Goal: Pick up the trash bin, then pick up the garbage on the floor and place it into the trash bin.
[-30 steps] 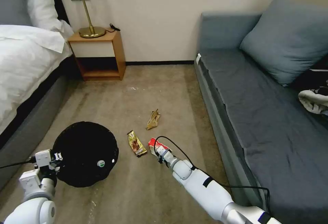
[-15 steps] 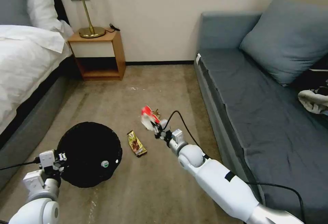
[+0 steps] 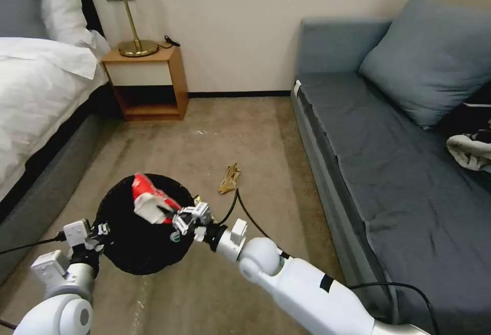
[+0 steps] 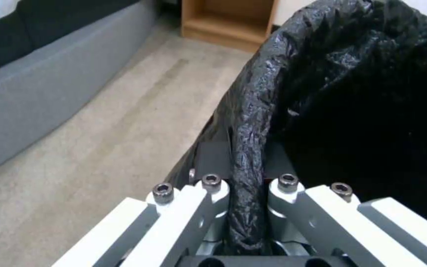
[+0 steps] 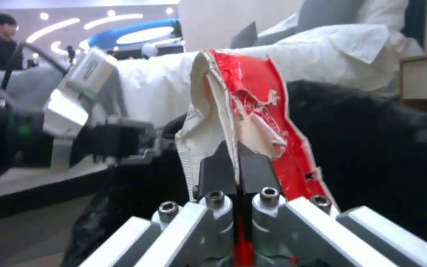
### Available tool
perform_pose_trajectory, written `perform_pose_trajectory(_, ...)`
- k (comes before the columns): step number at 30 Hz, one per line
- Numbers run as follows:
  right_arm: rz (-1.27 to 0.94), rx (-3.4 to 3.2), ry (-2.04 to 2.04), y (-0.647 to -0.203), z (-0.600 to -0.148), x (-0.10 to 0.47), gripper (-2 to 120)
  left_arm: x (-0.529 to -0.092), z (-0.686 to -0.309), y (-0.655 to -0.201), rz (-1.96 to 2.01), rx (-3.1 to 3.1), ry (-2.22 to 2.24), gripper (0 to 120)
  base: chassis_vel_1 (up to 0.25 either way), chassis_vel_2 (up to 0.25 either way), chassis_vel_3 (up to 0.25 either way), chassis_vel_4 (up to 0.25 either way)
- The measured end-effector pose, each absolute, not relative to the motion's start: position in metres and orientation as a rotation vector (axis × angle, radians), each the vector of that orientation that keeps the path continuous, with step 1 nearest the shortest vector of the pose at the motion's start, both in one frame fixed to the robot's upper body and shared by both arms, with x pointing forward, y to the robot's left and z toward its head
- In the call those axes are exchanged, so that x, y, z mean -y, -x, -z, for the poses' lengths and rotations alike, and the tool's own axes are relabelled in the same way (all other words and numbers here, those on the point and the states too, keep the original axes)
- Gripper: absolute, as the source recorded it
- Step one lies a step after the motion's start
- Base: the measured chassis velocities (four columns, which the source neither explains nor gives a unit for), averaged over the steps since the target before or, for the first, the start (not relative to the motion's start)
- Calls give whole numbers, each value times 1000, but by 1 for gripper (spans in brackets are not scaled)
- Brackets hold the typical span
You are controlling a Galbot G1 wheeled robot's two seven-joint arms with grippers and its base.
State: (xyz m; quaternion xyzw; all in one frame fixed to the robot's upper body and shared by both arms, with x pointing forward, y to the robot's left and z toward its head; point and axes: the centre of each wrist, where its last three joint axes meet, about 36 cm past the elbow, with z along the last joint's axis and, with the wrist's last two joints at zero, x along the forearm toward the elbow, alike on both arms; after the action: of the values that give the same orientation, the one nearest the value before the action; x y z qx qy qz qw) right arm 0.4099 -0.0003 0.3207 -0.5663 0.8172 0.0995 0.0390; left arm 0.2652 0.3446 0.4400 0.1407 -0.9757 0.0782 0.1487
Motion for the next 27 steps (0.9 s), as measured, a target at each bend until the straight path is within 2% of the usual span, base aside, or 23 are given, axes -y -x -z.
perform_pose_trajectory(5,-272,-2537,1735,-402,-311,-3,0,-343,-441,-263,-219,2804,-392,5,0,0,0,0)
perform_pose_trajectory(7,-274,-2553,1737,-401,-310,-2,8,-343,-442,-263,-216,2807,-386,5,0,0,0,0)
perform_pose_trajectory(8,-274,-2553,1737,-401,-310,-2,8,-343,-442,-263,-216,2807,-386,5,0,0,0,0)
perform_pose_trajectory(10,-281,-2558,1739,-401,-311,-2,18,-344,-442,-264,-213,2811,-382,5,0,0,0,0)
perform_pose_trajectory(12,-283,-2559,1739,-401,-311,-2,19,-344,-442,-264,-212,2811,-381,5,0,0,0,0)
perform_pose_trajectory(15,-298,-2567,1718,-403,-316,0,38,-345,-440,-266,-210,2807,-378,5,0,0,0,0)
perform_pose_trajectory(16,-298,-2567,1718,-403,-316,0,38,-345,-440,-266,-210,2807,-378,5,0,0,0,0)
perform_pose_trajectory(20,-315,-2572,1629,-408,-327,10,54,-348,-437,-267,-199,2800,-382,5,0,0,0,0)
perform_pose_trajectory(21,-315,-2572,1629,-408,-327,10,54,-348,-437,-267,-199,2800,-382,5,0,0,0,0)
perform_pose_trajectory(23,-215,-2643,1417,-412,-330,33,64,-352,-432,-269,-110,2806,-411,5,0,0,0,0)
perform_pose_trajectory(24,-215,-2643,1417,-412,-330,33,64,-352,-432,-269,-110,2806,-411,5,0,0,0,0)
perform_pose_trajectory(27,-116,-2745,1126,-404,-331,79,81,-362,-419,-271,108,2793,-472,5,0,0,0,0)
